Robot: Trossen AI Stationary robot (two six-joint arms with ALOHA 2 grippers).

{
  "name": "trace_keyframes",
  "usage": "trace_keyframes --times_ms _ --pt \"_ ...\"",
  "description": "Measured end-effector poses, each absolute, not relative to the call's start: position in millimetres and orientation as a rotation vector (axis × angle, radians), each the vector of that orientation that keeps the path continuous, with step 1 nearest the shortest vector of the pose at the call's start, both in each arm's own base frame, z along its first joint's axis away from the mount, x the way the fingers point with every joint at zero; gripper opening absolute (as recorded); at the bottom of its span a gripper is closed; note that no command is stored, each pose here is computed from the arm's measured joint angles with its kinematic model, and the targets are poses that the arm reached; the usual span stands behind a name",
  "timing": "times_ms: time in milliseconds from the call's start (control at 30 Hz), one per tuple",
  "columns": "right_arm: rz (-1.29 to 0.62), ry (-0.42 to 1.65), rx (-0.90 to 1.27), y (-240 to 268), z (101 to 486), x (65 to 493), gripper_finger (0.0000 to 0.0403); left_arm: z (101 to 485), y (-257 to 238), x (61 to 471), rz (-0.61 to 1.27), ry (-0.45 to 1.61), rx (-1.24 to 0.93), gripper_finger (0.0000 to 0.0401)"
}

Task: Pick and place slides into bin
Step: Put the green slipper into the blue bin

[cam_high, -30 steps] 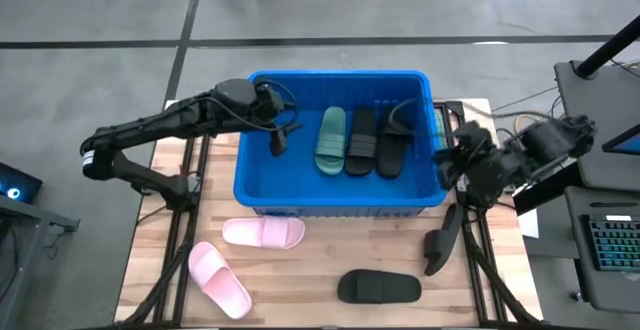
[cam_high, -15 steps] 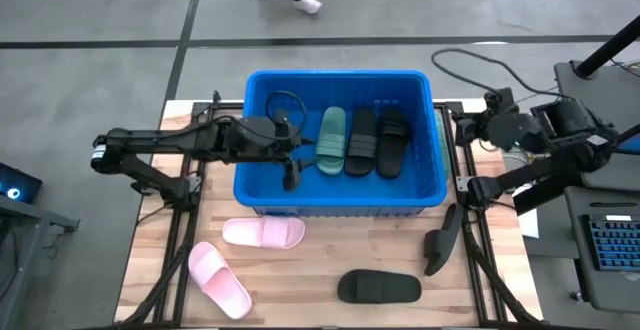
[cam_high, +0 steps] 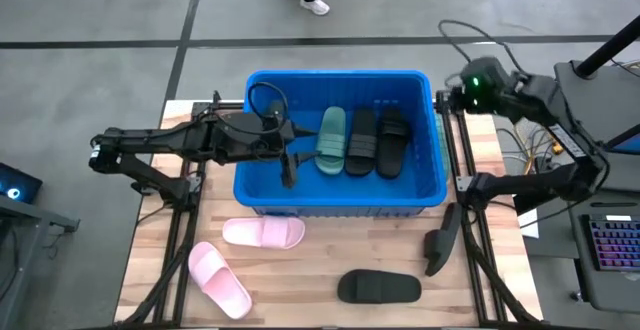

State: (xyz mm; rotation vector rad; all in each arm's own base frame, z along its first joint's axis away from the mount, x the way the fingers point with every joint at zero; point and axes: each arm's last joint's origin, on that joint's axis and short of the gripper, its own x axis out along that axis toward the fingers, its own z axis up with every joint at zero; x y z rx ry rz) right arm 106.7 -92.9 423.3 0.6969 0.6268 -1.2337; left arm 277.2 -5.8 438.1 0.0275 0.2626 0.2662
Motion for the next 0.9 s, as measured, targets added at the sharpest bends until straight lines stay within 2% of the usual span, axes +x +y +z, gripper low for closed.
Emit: trace_keyframes --times_ms 233,600,733,800,900 --pt "-1.456 0.516 0.861 -129.2 417.5 99.2 0.0095 445.5 -1.9 267.7 0.389 0.236 0.052 0.0205" --pt "-1.789 0.285 1.223 -146.6 384.1 100.2 0.0096 451.6 2.7 259.1 0.454 0.229 0.138 0.0205" --pt "-1.914 0.090 1.380 -144.6 367.6 98.7 0.0096 455.2 4.5 253.8 0.458 0.227 0.187 0.0205" --pt "-1.932 -0.019 1.442 -144.9 361.2 100.6 0.0096 457.7 6.3 251.2 0.466 0.216 0.200 0.0205" --pt "-1.910 -0.064 1.441 -148.4 350.2 107.8 0.0096 461.5 9.9 247.5 0.480 0.203 0.231 0.0205"
